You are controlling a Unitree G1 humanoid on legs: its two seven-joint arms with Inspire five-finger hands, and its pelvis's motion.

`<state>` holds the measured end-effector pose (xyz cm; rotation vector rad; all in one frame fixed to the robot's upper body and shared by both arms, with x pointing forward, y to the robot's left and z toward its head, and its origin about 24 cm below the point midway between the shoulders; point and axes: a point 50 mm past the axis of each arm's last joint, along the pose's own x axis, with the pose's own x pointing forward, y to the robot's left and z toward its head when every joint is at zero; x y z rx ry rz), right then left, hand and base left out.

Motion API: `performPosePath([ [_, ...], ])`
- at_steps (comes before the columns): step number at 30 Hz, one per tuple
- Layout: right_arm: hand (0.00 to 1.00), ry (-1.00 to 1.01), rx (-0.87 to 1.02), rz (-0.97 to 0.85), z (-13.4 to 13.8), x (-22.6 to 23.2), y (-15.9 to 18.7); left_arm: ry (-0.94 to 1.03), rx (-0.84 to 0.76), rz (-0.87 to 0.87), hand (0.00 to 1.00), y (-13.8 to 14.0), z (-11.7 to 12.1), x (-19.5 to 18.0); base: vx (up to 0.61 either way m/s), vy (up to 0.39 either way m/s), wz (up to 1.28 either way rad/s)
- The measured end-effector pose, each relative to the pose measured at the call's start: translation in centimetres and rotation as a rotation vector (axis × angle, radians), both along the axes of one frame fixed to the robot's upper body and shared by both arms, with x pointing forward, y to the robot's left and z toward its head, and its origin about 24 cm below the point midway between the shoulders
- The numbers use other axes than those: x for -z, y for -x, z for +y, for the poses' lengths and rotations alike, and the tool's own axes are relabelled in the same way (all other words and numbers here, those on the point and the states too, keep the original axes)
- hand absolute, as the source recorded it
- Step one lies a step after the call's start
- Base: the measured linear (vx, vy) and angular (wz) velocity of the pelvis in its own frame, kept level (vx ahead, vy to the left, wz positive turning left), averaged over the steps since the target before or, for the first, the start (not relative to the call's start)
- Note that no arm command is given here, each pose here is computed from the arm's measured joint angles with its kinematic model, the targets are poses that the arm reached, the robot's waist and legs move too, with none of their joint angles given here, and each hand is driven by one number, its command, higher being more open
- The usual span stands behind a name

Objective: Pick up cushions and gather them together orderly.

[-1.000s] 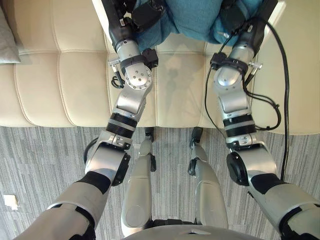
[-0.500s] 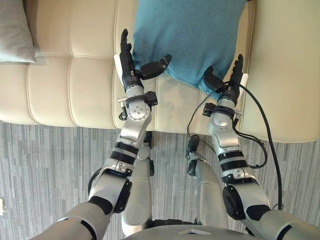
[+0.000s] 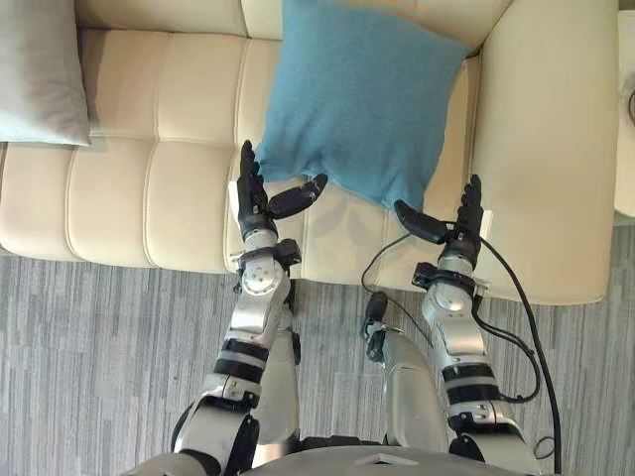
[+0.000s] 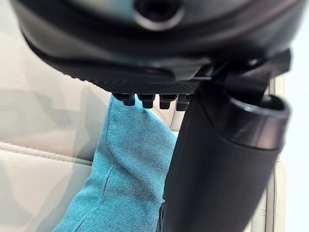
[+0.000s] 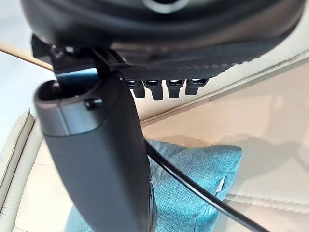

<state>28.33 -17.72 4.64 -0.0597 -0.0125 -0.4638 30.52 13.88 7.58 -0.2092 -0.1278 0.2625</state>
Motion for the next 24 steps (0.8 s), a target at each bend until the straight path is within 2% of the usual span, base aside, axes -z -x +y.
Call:
performPosePath([
  [5,1.00,0.013,-0.054,0.126,-1.0,3.3,2.9,-0.039,-0.005,0.110,1.00,2.7,2.2,3.5,0.10,-0.044,-0.04],
  [9,1.00,0.020,-0.117,0.274,-1.7,6.7,6.6,-0.099,0.042,0.246,1.00,6.1,4.1,7.1,0.15,-0.007,-0.07],
  [13,1.00,0.069,-0.203,0.461,-2.1,10.6,9.7,-0.161,0.097,0.472,1.00,9.8,5.8,12.2,0.15,0.031,-0.01],
  [20,1.00,0.148,-0.373,0.720,-1.0,15.4,13.1,-0.251,0.170,0.810,1.00,15.0,7.2,18.2,0.06,0.042,-0.05],
  [24,1.00,0.144,-0.387,0.823,-1.2,16.9,14.8,-0.272,0.182,0.905,1.00,16.6,7.4,19.6,-0.03,0.039,-0.02],
])
